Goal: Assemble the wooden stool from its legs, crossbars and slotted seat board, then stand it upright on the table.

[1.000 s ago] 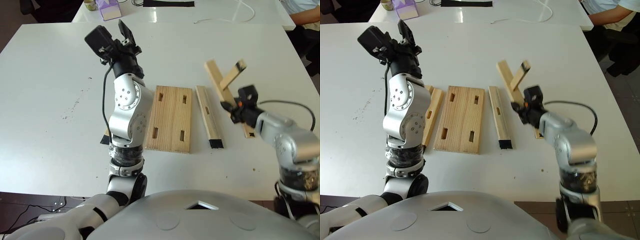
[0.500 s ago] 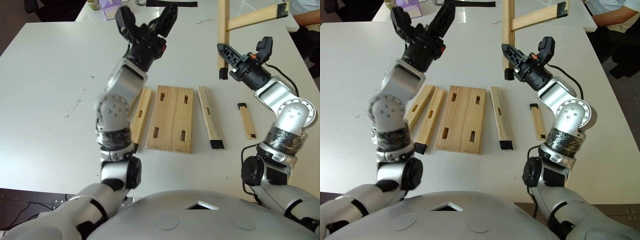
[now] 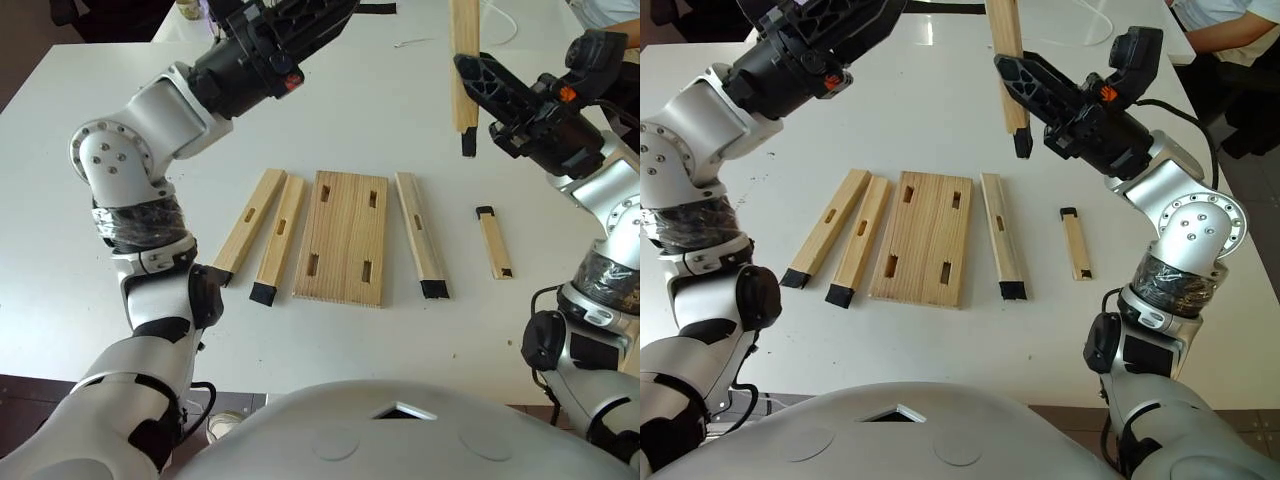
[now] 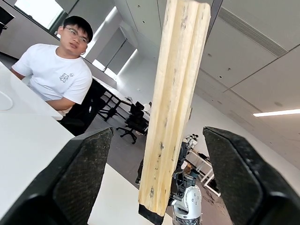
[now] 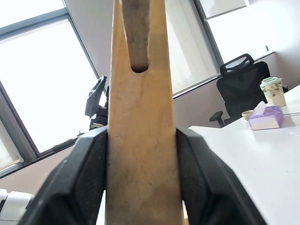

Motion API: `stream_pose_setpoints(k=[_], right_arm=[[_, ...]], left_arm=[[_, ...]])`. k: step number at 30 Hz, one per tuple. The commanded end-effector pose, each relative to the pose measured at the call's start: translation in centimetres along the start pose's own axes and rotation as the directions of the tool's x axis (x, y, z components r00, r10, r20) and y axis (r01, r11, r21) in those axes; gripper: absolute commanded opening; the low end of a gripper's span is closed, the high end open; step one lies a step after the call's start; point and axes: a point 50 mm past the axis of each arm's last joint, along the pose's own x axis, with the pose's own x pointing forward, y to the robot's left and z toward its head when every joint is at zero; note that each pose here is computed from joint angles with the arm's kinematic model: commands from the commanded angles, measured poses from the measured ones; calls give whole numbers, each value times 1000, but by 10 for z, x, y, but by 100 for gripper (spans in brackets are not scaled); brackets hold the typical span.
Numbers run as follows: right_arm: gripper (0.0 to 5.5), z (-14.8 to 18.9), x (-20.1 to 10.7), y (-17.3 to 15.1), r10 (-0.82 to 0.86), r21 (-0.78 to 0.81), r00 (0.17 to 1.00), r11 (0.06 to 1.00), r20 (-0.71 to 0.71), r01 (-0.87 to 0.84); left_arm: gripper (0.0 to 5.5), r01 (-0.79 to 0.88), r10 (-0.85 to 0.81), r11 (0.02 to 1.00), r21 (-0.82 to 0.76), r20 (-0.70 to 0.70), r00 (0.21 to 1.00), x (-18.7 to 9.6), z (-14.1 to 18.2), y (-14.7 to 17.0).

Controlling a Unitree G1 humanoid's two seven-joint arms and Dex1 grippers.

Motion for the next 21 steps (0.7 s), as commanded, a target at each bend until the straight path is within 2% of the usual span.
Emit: stream_pose_setpoints(k=[1, 7, 18, 21], right_arm=[[201, 7, 6, 12, 75, -63, 996, 995, -42, -78], [201, -1, 2, 17, 103, -23, 989, 994, -106, -106], [201, -14, -1, 19, 123, 23, 980, 992, -158, -121], [201, -14, -2, 19, 121, 38, 980, 993, -160, -116]], left_arm=[[354, 71, -70, 997, 15, -90, 994, 16, 7, -8], [354, 140, -133, 990, 31, -160, 978, 19, 7, -17], [354, 169, -154, 983, 73, -178, 972, 18, 11, -19], [319, 175, -157, 981, 90, -173, 972, 17, 11, -20]])
